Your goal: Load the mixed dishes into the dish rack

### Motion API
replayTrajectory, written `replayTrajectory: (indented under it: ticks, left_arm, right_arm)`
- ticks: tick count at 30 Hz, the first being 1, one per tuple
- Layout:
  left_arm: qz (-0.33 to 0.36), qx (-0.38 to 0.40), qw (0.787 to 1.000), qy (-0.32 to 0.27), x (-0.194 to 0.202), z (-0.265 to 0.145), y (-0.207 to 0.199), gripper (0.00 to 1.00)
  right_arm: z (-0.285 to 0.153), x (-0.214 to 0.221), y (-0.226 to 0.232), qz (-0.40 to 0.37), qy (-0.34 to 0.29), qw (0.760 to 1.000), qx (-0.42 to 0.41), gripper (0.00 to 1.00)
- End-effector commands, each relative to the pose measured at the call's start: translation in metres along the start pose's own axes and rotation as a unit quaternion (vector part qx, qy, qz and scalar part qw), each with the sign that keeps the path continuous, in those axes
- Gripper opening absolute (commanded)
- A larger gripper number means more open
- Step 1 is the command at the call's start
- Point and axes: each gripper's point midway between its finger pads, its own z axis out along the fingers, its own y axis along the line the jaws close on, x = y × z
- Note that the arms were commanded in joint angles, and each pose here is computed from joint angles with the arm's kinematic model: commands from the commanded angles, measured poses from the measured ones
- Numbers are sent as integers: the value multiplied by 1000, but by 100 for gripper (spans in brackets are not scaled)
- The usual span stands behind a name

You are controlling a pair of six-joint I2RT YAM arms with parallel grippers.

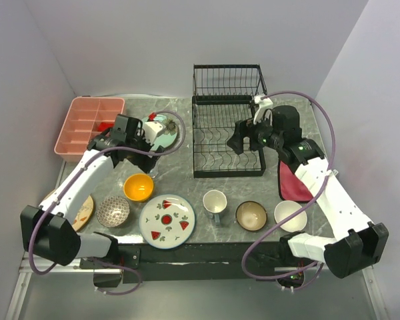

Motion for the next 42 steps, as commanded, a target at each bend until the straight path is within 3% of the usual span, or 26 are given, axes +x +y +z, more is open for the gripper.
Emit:
replayTrajectory:
  ticks: [1,4,8,17,22,30,38,42]
  left_arm:
    - [29,7,999,-19,-15,1,-1,95]
    - [31,8,999,1,-13,11,-1,89]
    - [27,2,997,76,0,35,8,81]
    - [18,10,994,105,2,54,9,77]
    - [14,26,993,117,8,65,4,64]
    - [7,46,991,127,8,76,-1,54]
    - [-8,70,991,115,-9,71,-15,55]
    - [-7,60,989,136,4,74,-17,56]
  right_arm:
    - [-3,-23,7,-13,-44,999,-16,100]
    - [-10,-29,3,-28,-52,998,-1,100]
    - [-17,-35,2,-38,-54,998,6,100]
    - [-19,-24,0,-36,-50,998,11,100]
    - [-22,-24,-4,-48,-55,997,17,100]
    - [-23,-25,-9,-54,-56,997,23,100]
    - [-23,-22,-10,-50,-57,997,22,100]
    - [-22,-16,-13,-44,-53,997,23,100]
